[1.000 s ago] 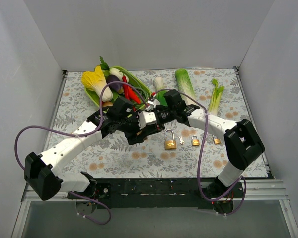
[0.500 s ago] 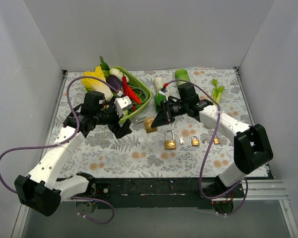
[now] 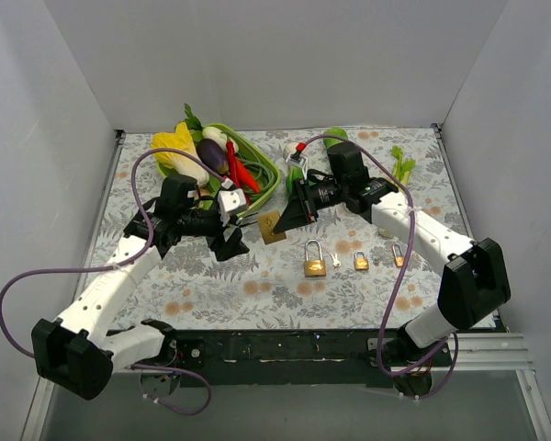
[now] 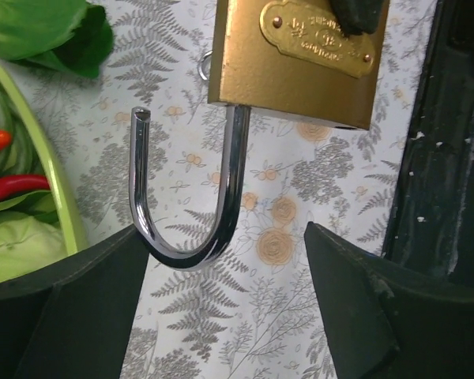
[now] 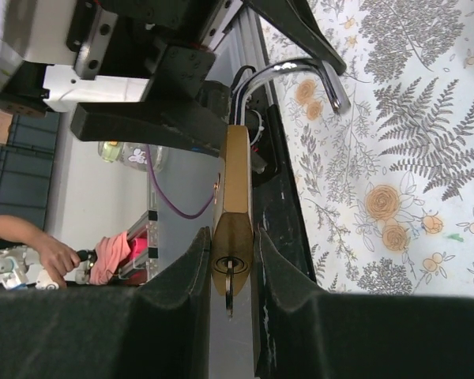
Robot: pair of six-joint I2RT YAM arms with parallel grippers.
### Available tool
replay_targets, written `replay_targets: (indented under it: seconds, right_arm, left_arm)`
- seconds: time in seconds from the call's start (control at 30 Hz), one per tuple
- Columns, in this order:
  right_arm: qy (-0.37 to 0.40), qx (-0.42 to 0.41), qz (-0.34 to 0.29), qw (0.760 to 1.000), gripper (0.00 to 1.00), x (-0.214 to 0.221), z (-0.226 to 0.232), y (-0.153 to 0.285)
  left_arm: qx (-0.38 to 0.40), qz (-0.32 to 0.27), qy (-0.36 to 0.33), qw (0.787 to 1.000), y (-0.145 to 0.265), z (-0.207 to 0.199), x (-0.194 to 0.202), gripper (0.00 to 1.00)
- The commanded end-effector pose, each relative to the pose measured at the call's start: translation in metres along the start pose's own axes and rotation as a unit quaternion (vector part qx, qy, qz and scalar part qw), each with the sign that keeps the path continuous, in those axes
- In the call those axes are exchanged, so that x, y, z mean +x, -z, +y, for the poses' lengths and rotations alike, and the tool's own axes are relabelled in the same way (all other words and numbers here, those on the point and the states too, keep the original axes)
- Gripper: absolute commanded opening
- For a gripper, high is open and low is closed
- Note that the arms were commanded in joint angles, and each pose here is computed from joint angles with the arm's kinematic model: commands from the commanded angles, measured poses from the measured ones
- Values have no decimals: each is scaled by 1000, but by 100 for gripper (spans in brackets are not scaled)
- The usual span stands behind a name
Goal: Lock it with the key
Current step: Pick up the lock from the center of the board, then lock the lock.
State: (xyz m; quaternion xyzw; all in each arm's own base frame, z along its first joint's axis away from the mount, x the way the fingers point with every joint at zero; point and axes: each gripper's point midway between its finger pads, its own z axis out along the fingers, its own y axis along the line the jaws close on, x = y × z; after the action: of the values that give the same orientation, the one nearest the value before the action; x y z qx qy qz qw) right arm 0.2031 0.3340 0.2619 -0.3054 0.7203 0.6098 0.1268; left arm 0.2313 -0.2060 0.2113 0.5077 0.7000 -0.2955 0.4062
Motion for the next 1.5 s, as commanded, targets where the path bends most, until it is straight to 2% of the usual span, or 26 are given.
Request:
replay_targets:
  seconds: [0.0, 0.07, 0.17, 0.2, 0.3, 0.4, 0.57, 0.87, 1.0, 1.07, 1.13, 1.3, 1.4, 1.47]
  right_arm:
    - [99, -51, -19, 994, 1, -21, 51, 12]
    - [112, -49, -24, 992, 1, -22, 52, 13]
    - [132, -43, -31, 990, 1, -25, 53, 14]
    - [136, -41, -32, 989, 1, -25, 52, 14]
    - [158, -32, -30, 986, 1, -23, 49, 15]
    - [188, -22, -30, 982, 1, -23, 48, 15]
    - [232, -2, -38, 972, 1, -25, 47, 18]
    - [289, 2, -53, 956, 1, -32, 55, 21]
    - [298, -2, -52, 953, 1, -30, 57, 21]
    - [299, -3, -52, 953, 1, -29, 57, 22]
    - [303, -6, -52, 952, 1, -28, 58, 21]
    - [308, -10, -52, 950, 1, -27, 60, 20]
    - [310, -10, -53, 949, 1, -28, 60, 20]
    - [312, -11, -53, 949, 1, -28, 61, 20]
  left_arm:
    - [64, -31, -18, 997, 3, -21, -15, 71]
    - [84, -33, -13, 996, 3, -28, -16, 56]
    - [108, -24, 2, 994, 5, -37, -13, 42]
    - [112, -23, 5, 993, 5, -38, -13, 35]
    - [130, -25, 21, 991, 7, -43, -18, 24]
    - [143, -39, 35, 988, 10, -48, -29, 21]
    - [171, -52, 57, 982, 14, -58, -40, 8]
    - [193, -62, 77, 976, 15, -63, -48, 12]
    - [200, -67, 80, 974, 15, -65, -49, 8]
    - [200, -71, 81, 974, 15, -65, -51, 11]
    - [200, -74, 86, 973, 15, -65, -52, 18]
    - [199, -74, 86, 973, 14, -64, -53, 19]
    - [204, -75, 89, 972, 13, -64, -53, 14]
    - [207, -74, 92, 971, 13, -65, -52, 4]
